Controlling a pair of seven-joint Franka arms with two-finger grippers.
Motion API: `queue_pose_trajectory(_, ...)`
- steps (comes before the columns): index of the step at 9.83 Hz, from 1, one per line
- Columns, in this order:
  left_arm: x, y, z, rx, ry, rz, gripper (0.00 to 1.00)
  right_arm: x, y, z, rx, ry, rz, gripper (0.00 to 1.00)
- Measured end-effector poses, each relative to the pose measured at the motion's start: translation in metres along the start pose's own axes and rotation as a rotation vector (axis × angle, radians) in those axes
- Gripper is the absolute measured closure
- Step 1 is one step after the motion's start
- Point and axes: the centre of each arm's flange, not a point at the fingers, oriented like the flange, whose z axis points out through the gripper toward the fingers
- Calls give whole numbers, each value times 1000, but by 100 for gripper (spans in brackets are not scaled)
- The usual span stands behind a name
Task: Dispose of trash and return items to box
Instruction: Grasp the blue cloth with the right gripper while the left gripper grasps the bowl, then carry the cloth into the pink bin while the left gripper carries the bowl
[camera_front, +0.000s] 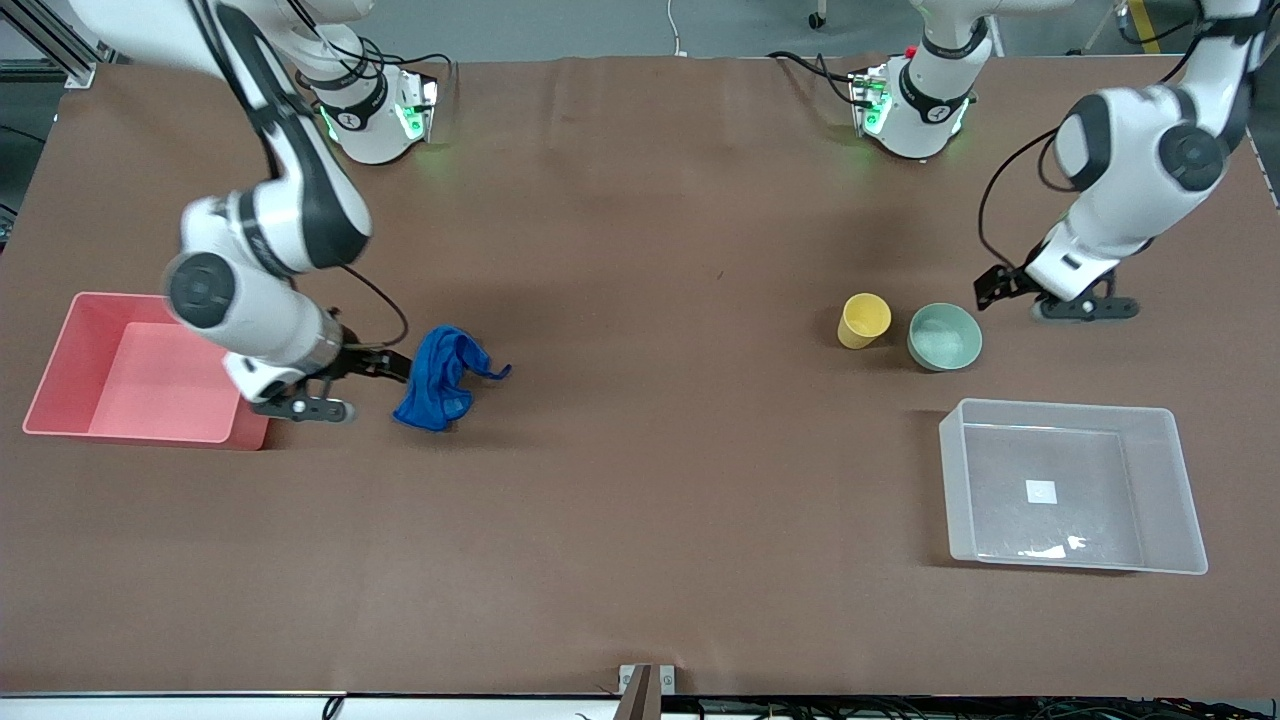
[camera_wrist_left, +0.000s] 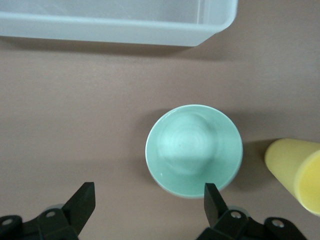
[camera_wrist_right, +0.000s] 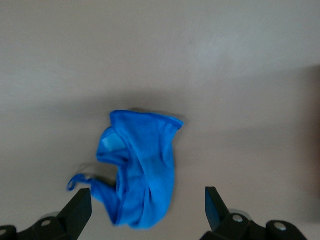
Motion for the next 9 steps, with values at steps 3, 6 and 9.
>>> queue_pose_trajectory(3, -5, -1, 77, 19, -9, 2, 5, -12, -8, 71, 9, -19, 5, 0)
queue_pose_trajectory(6, -7, -2, 102, 27, 6, 4, 30, -18, -19, 98, 2, -37, -23, 3)
queue_pose_trajectory(9, -3, -2, 99, 27, 22, 6, 75, -18, -17, 110, -7, -38, -33, 24)
